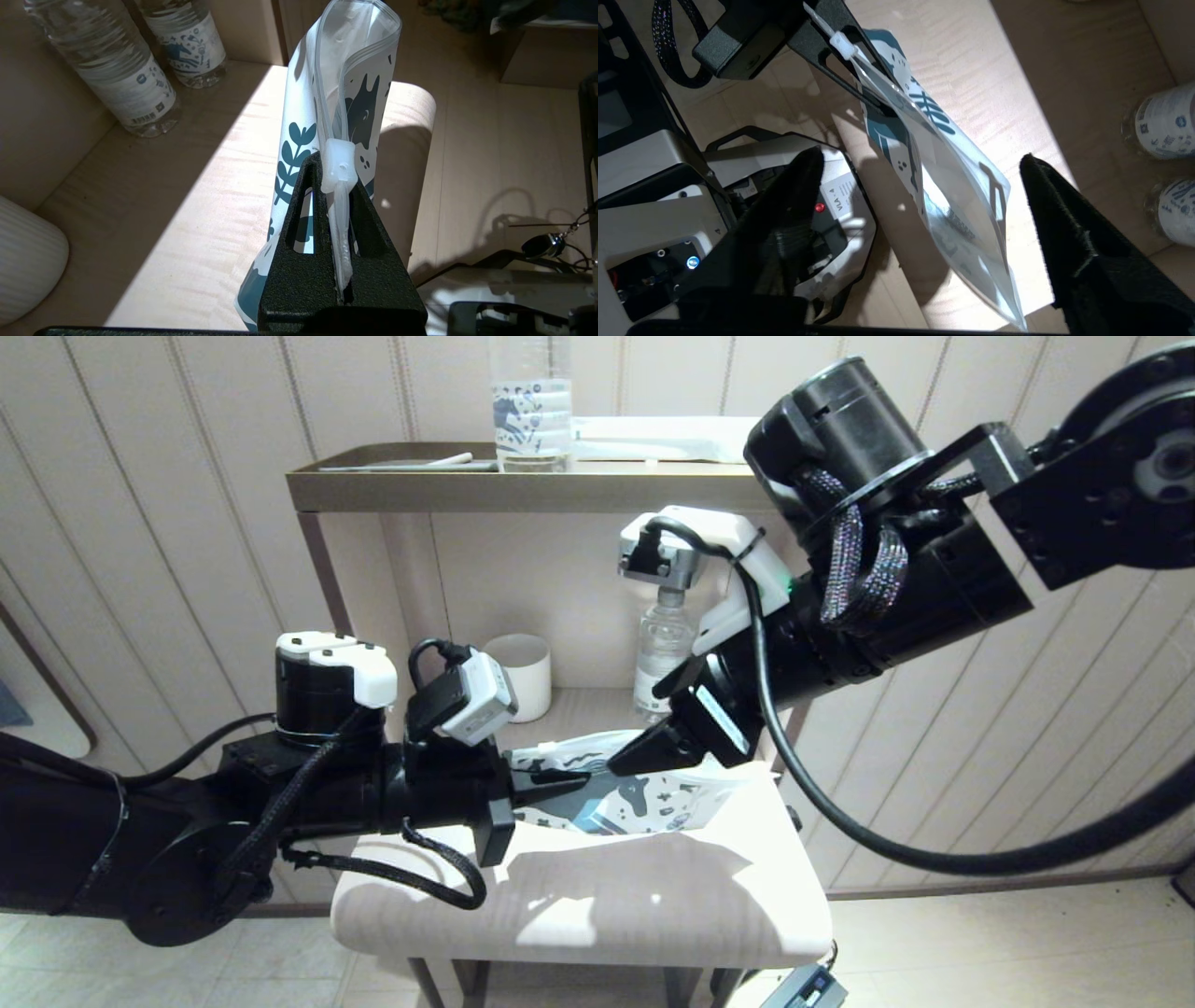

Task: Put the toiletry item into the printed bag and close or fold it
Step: Close the strorage bag and place it on the desk

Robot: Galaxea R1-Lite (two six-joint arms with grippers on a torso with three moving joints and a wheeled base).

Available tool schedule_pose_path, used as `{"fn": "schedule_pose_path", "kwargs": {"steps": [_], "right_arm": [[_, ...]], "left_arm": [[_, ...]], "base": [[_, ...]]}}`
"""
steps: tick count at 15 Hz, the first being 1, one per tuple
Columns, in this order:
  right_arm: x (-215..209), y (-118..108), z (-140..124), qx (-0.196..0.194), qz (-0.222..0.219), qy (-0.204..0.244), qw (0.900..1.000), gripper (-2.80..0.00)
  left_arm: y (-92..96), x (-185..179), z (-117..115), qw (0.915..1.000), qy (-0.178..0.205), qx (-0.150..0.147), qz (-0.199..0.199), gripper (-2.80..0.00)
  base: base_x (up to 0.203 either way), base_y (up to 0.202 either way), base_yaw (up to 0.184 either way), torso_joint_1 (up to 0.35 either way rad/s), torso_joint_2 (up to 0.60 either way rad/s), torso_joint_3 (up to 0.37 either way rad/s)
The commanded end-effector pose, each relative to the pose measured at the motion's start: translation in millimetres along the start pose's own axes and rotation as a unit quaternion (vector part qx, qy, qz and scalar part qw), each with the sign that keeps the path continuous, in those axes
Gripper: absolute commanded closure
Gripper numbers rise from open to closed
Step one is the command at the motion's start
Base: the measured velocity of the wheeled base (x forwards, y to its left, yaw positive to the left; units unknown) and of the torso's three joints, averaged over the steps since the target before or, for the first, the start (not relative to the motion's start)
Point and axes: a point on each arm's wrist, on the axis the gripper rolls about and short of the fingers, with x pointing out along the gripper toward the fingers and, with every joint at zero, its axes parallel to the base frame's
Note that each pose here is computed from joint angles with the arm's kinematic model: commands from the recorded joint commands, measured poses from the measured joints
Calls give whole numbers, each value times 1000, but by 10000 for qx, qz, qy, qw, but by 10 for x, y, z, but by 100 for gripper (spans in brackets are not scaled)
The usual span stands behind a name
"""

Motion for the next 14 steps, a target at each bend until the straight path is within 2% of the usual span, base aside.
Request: {"fn": "schedule_pose_path", "kwargs": {"steps": [1, 5, 9, 14], "right_arm": [[41, -9, 1, -30, 13, 31, 10000, 0], [48, -30, -41, -33, 82, 87, 9999, 0], [13, -27, -7, -125, 170, -44, 9998, 0], [27, 24, -25, -211, 403, -42, 9990, 0]], "left_arm": [[8, 15, 23, 10000, -53, 3, -32, 0], [31, 90, 48, 9981, -184, -311, -496, 0], [-98, 252, 124, 9939, -4, -476, -995, 0], [-208, 391, 149, 9904, 70, -482, -1294, 0]], "base": [[0, 0, 0, 0, 0, 0], [0, 0, 0, 0, 0, 0], [0, 0, 0, 0, 0, 0], [0, 0, 0, 0, 0, 0]]}}
